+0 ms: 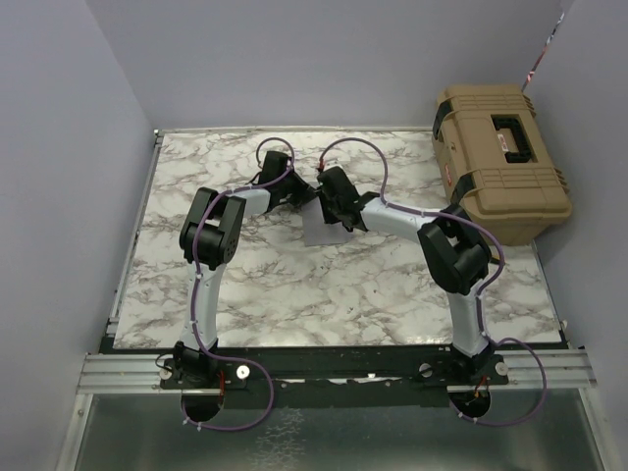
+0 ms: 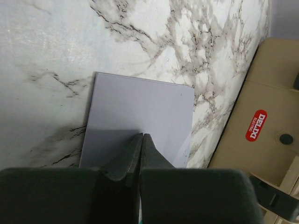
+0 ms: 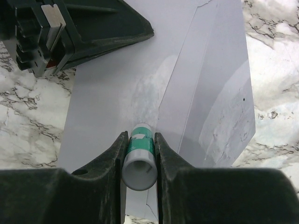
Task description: Place the letter into the envelope and seal it
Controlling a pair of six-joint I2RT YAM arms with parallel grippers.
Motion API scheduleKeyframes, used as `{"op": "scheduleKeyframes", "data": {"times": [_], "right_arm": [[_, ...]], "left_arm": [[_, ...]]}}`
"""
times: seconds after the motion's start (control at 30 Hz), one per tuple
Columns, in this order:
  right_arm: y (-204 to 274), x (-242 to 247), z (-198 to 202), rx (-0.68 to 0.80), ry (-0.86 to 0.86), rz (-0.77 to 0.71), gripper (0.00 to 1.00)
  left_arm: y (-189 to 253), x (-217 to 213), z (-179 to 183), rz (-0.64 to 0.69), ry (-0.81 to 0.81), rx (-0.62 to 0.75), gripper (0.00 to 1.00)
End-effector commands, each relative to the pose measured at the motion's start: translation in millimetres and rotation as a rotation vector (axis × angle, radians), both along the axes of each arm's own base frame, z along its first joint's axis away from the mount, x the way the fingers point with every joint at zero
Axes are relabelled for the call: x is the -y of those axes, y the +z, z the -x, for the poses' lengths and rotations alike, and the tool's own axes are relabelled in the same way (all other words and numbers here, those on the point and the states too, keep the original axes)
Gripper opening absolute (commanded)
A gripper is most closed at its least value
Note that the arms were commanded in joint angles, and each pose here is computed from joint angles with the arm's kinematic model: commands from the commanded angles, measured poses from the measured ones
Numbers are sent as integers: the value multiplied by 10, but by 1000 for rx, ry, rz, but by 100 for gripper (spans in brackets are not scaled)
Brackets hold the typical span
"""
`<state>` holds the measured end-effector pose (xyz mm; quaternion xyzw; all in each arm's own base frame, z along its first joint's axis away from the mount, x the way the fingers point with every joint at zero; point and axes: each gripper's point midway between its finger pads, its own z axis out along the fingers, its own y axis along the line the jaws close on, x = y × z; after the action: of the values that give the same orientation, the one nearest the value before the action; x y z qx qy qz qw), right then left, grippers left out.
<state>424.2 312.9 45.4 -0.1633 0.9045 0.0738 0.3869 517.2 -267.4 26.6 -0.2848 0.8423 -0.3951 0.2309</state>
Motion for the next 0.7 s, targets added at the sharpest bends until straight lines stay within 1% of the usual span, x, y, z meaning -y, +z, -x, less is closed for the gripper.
{"op": "scheduleKeyframes", "data": {"times": [0.0,0.17,0.3,0.37,0.53,0.6,0.67], "right_arm": [[-424,133,159,-118,-15,48,0],[-443,142,-185,-82,-70,41,0],[-442,31,-324,-71,-65,30,0],[-471,29,-362,-68,-75,39,0],[-471,88,-370,-65,-104,61,0],[-405,75,-302,-71,-83,63,0],[-363,74,-153,-83,-67,83,0]], "left_arm": [[-986,-400,442,-202,59,-246,0],[-1013,-397,514,-200,37,-258,0],[-1044,-325,565,-156,11,-288,0],[-1029,-323,563,-157,8,-284,0],[-1011,-377,532,-165,21,-276,0],[-1014,-377,523,-162,22,-278,0],[-1019,-385,508,-163,27,-277,0]]}}
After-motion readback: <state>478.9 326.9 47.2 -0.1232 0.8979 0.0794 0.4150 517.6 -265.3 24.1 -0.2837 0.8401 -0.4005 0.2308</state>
